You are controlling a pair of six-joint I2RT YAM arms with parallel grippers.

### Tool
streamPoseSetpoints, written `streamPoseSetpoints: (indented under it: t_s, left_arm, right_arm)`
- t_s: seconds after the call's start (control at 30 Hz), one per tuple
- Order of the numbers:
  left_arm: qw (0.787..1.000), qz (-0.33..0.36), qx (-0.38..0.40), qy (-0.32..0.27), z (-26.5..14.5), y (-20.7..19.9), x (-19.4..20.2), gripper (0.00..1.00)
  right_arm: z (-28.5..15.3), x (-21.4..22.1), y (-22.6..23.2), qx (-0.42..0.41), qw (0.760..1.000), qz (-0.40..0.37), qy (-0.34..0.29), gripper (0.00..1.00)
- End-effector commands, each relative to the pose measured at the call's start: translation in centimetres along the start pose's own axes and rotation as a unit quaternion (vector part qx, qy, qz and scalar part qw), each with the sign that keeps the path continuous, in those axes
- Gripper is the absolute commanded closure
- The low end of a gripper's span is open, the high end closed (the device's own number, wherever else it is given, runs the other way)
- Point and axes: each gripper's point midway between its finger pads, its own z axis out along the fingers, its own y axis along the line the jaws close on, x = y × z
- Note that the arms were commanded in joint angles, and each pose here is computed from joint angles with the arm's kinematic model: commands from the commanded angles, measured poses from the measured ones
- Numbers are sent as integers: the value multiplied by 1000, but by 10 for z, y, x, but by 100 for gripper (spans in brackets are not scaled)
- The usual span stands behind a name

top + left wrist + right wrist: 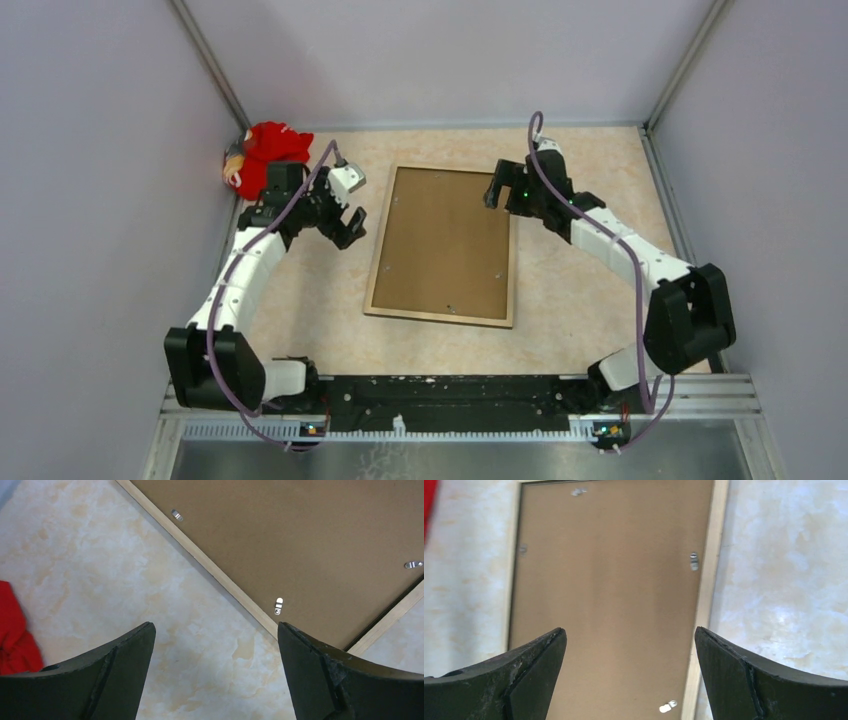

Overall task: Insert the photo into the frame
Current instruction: Turn over the photo frame item on the photo frame, then install the photo frame at the center of the board.

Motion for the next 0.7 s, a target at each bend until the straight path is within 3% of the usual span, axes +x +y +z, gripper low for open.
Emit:
streamPoseSetpoints:
  t_s: [0.0, 0.13, 0.27, 0.37, 0.67]
  left_arm:
    - [998, -59, 32, -7, 26, -2, 3, 3]
    - [990, -103, 92, 13, 51, -14, 20, 14]
    - [974, -170, 136, 60, 76, -23, 49, 33]
    - [962, -203, 158, 86, 92, -28, 68, 46]
    - [950, -233, 183, 94, 109, -36, 84, 62]
  right_arm:
    - [-24, -7, 40, -113, 992, 40, -34, 2]
    - [-23, 24, 72, -147, 987, 61, -20, 14]
    - [-18, 74, 115, -173, 983, 47, 31, 32]
    - [-23, 103, 153, -220, 974, 35, 33, 35]
    - [-6, 175, 217, -299, 949, 31, 98, 41]
